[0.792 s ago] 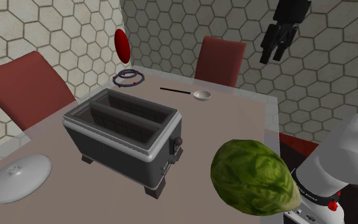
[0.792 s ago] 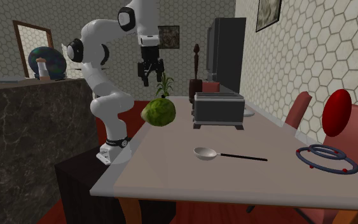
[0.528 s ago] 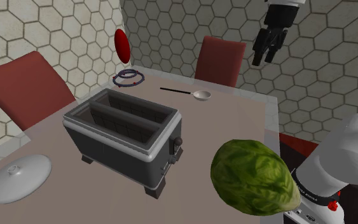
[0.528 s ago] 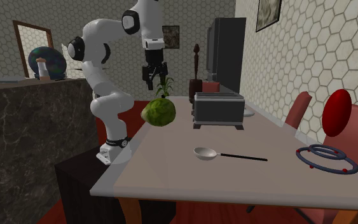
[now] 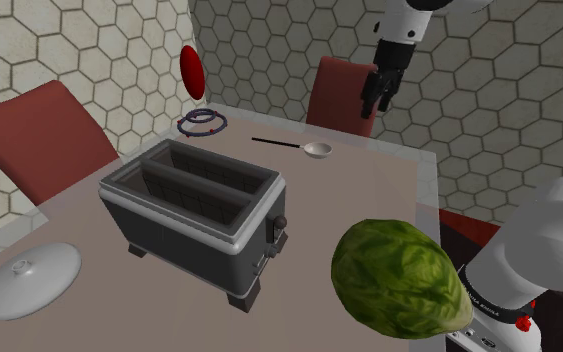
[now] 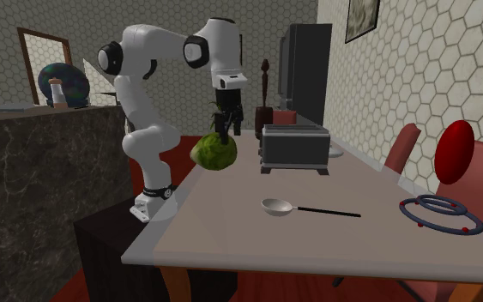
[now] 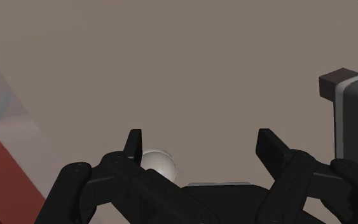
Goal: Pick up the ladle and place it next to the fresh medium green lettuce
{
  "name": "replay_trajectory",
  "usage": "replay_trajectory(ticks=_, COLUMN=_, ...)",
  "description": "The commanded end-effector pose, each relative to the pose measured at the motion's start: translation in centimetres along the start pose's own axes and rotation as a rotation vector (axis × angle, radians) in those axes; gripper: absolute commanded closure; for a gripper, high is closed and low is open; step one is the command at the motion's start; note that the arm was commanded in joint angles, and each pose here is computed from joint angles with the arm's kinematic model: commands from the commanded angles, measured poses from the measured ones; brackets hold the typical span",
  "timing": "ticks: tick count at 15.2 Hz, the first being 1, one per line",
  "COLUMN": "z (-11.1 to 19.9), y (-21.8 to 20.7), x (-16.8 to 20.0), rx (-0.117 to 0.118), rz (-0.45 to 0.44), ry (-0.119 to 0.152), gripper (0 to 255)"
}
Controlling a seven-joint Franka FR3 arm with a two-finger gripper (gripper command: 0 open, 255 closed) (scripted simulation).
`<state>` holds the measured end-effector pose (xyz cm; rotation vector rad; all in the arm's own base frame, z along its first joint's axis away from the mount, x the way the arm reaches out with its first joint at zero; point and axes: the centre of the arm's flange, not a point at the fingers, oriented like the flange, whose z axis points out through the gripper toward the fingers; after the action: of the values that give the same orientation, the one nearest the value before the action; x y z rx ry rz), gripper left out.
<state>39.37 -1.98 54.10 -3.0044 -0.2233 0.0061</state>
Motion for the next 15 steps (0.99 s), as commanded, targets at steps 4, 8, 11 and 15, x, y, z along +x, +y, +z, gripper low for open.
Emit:
replay_trajectory(ticks=4, z=3.7, y=0.8, x=5.4, rx=-0.004, rz=-0.07, ry=0.016, gripper=0)
replay_trajectory(ticks=8, z=6.7, y=1.3, x=9.5, rx=-0.006, rz=-0.126, ry=0.027, gripper=0)
replay_trajectory(ticks=11, z=8.9, y=1.4, x=12.7, rx=-0.007, rz=-0.167, ry=0.036, gripper=0)
replay_trajectory(ticks=15, z=11.7, y=1.5, x=17.0, rx=-0.01, rz=-0.223, ry=0.047, gripper=0)
